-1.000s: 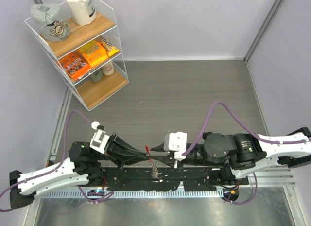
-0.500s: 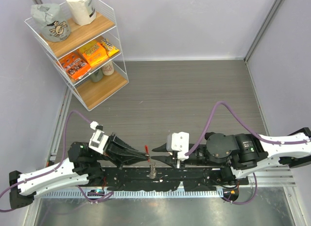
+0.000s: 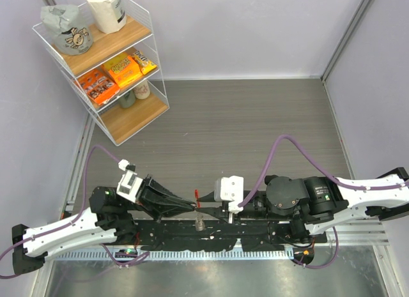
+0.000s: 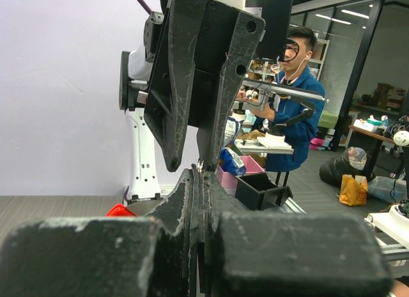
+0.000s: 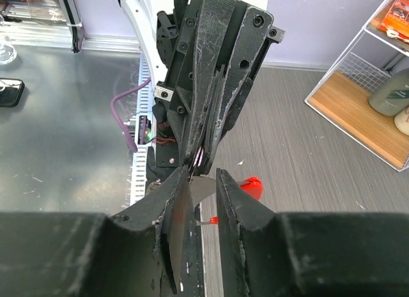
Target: Put the keys on the keyring
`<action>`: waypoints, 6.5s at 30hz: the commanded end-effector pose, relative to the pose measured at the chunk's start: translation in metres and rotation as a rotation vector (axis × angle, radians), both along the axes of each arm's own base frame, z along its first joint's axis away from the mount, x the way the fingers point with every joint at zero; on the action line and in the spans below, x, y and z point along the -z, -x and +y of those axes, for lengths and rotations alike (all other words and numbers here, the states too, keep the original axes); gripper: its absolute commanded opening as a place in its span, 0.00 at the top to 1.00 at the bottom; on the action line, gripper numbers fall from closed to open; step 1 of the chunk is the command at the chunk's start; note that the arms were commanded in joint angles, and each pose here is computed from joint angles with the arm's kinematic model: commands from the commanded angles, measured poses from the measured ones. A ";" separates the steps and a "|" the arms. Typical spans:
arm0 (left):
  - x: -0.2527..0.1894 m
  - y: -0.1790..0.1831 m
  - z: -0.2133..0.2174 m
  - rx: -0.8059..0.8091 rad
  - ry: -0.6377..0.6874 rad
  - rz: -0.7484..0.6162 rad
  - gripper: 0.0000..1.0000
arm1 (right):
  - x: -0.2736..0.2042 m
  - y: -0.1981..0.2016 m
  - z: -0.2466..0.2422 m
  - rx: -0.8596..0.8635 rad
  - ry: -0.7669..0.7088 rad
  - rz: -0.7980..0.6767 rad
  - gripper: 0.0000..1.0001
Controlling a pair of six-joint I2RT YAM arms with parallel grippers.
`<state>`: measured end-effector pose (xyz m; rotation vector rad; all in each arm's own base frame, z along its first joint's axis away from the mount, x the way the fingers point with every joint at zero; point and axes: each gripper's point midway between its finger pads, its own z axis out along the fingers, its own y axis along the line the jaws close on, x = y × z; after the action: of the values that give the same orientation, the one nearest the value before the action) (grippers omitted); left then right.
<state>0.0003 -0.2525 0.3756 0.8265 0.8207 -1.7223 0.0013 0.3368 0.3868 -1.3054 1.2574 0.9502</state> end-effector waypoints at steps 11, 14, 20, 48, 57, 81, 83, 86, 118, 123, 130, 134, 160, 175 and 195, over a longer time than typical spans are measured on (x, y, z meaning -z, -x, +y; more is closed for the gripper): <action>-0.027 0.004 0.010 -0.007 0.085 -0.040 1.00 | -0.016 0.002 0.012 -0.001 -0.041 -0.005 0.78; -0.027 0.004 0.010 -0.005 0.084 -0.040 1.00 | -0.015 0.001 0.011 0.000 -0.041 -0.013 0.88; -0.027 0.004 0.008 0.003 0.076 -0.039 1.00 | -0.017 -0.001 0.007 -0.005 -0.077 -0.036 0.94; -0.024 -0.015 0.010 -0.068 0.060 0.114 0.59 | -0.050 -0.033 -0.039 0.184 -0.552 0.126 0.94; -0.022 -0.020 0.002 -0.070 0.044 0.142 0.71 | -0.060 -0.026 -0.039 0.135 -0.626 0.109 0.94; -0.030 -0.021 -0.002 -0.072 0.045 0.130 0.72 | -0.037 -0.028 -0.018 0.165 -0.575 0.104 0.95; -0.031 -0.022 -0.002 -0.075 0.045 0.129 0.72 | -0.034 -0.027 -0.018 0.162 -0.569 0.106 0.94; -0.031 -0.022 -0.002 -0.082 0.041 0.124 0.72 | -0.030 -0.027 -0.019 0.161 -0.565 0.110 0.94; -0.027 -0.027 -0.005 -0.106 0.030 0.122 0.72 | -0.012 -0.017 -0.022 0.097 -0.543 0.127 0.94; -0.028 -0.028 -0.006 -0.109 0.031 0.122 0.72 | -0.010 -0.016 -0.022 0.095 -0.537 0.121 0.95; -0.026 -0.029 -0.007 -0.114 0.023 0.122 0.72 | -0.009 -0.014 -0.022 0.082 -0.533 0.119 0.95; -0.026 -0.029 -0.006 -0.115 0.023 0.120 0.72 | -0.008 -0.014 -0.023 0.081 -0.527 0.116 0.94; -0.026 -0.019 -0.011 -0.060 -0.001 0.088 1.00 | -0.012 -0.021 -0.027 0.117 -0.542 0.098 0.95; -0.017 -0.015 -0.018 -0.046 -0.126 0.053 1.00 | 0.000 -0.023 -0.032 0.131 -0.378 0.090 0.95; -0.010 -0.022 -0.017 -0.102 -0.179 0.056 1.00 | 0.005 -0.022 -0.034 0.129 -0.336 0.104 0.83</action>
<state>0.0237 -0.2770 0.3580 0.8670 1.1274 -1.6162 0.0214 0.3082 0.3539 -0.9900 1.2112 1.0452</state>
